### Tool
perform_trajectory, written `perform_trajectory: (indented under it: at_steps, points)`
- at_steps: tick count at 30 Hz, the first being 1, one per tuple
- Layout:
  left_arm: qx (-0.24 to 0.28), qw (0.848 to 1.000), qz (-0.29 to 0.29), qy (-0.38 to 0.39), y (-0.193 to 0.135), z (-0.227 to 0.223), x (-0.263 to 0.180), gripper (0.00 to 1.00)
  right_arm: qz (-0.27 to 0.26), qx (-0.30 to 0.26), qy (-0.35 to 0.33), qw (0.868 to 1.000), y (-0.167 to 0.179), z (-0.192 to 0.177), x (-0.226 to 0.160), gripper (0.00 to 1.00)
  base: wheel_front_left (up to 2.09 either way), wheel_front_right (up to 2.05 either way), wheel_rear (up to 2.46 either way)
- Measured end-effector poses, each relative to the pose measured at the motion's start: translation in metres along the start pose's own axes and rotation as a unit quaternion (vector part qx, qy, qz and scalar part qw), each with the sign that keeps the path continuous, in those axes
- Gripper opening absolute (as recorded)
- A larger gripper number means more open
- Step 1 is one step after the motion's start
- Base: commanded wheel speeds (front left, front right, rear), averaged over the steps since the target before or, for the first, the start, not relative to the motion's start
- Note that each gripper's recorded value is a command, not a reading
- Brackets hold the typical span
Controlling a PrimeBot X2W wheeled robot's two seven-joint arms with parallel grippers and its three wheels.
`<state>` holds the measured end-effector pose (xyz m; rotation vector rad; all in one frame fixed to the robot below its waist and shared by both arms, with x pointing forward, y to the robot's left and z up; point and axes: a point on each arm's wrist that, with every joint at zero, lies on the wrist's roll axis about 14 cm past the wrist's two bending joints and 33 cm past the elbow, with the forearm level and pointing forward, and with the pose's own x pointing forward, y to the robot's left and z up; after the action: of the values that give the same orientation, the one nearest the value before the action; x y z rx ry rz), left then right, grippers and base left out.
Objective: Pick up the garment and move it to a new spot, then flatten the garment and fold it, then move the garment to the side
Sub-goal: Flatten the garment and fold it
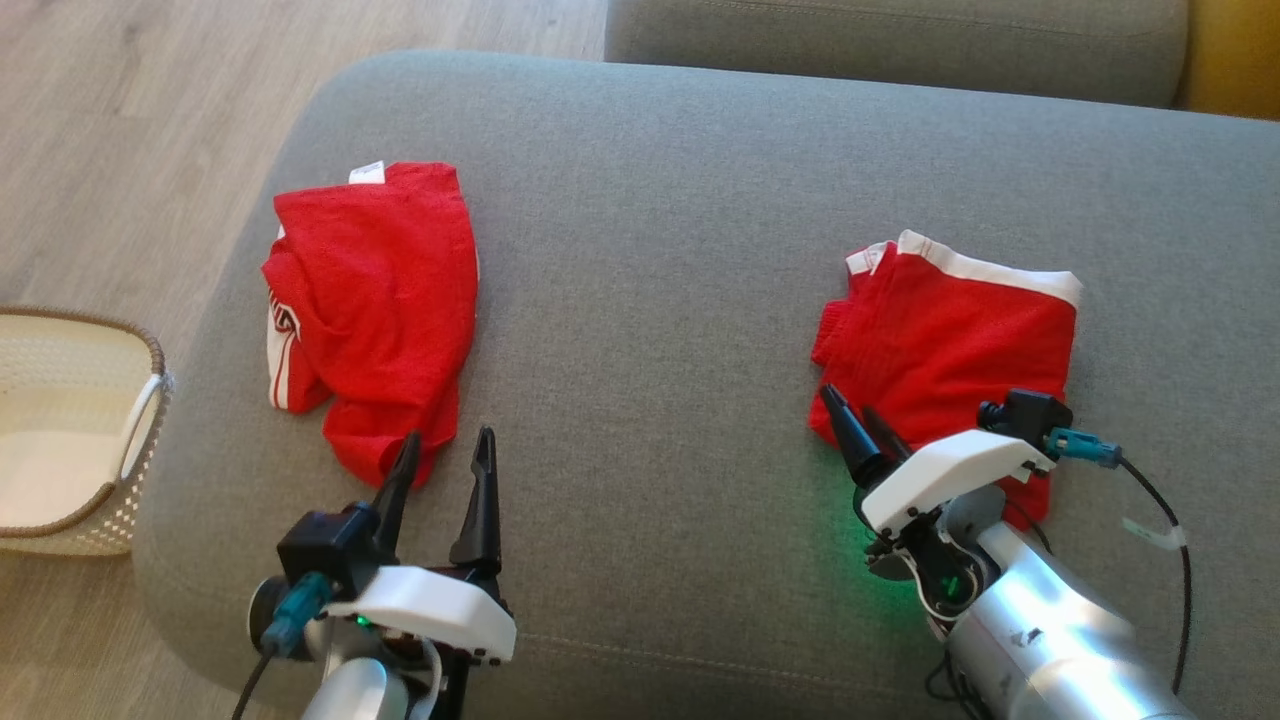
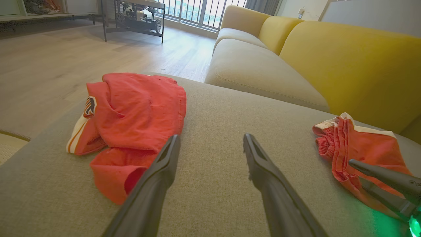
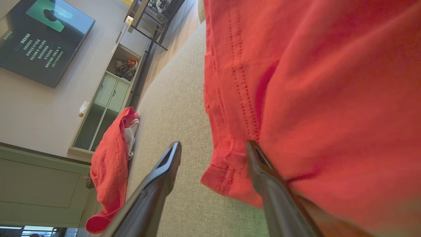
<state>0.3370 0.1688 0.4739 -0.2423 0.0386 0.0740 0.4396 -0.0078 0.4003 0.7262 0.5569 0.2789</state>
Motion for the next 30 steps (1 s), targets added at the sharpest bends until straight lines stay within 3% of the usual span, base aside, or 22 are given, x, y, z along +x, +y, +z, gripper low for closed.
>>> perform_trajectory:
  at_steps: [6,11,14,17,18,20,24,27,30]
  points:
    - [0.000,1.000,-0.007,0.001,-0.004,0.000,0.002,1.00,0.003,0.001,-0.003,1.000,0.003,0.004,-0.004,1.00,0.00,0.00,0.00]
    - [-0.001,1.000,-0.027,-0.009,-0.017,0.005,0.006,1.00,0.023,0.015,-0.069,0.997,0.016,0.038,-0.014,1.00,0.00,0.00,0.00]
    - [-0.002,0.999,-0.042,-0.015,-0.026,0.009,0.007,1.00,0.033,-0.007,-0.108,0.994,0.017,0.064,-0.025,1.00,0.00,0.00,0.00]
    - [-0.004,0.998,-0.060,-0.024,-0.037,0.014,0.009,1.00,0.029,-0.075,-0.151,0.985,0.005,0.102,-0.044,1.00,0.00,0.00,0.00]
    - [-0.004,0.998,-0.060,-0.024,-0.037,0.014,0.009,1.00,0.029,-0.075,-0.151,0.985,0.005,0.102,-0.044,1.00,0.00,0.00,0.00]
    - [-0.005,0.997,-0.071,-0.027,-0.045,0.016,0.009,1.00,0.021,-0.117,-0.196,0.973,-0.004,0.139,-0.061,1.00,0.00,0.00,0.00]
    - [-0.007,0.995,-0.092,-0.032,-0.058,0.020,0.011,1.00,0.012,-0.205,-0.292,0.934,-0.008,0.197,-0.108,1.00,0.00,0.00,0.00]
    - [-0.008,0.994,-0.106,-0.038,-0.068,0.024,0.013,1.00,-0.013,-0.262,-0.319,0.911,-0.020,0.195,-0.137,1.00,0.00,0.00,0.00]
    - [-0.008,0.992,-0.117,-0.039,-0.075,0.024,0.015,1.00,-0.045,-0.275,-0.328,0.903,-0.038,0.176,-0.159,1.00,0.00,0.00,0.00]
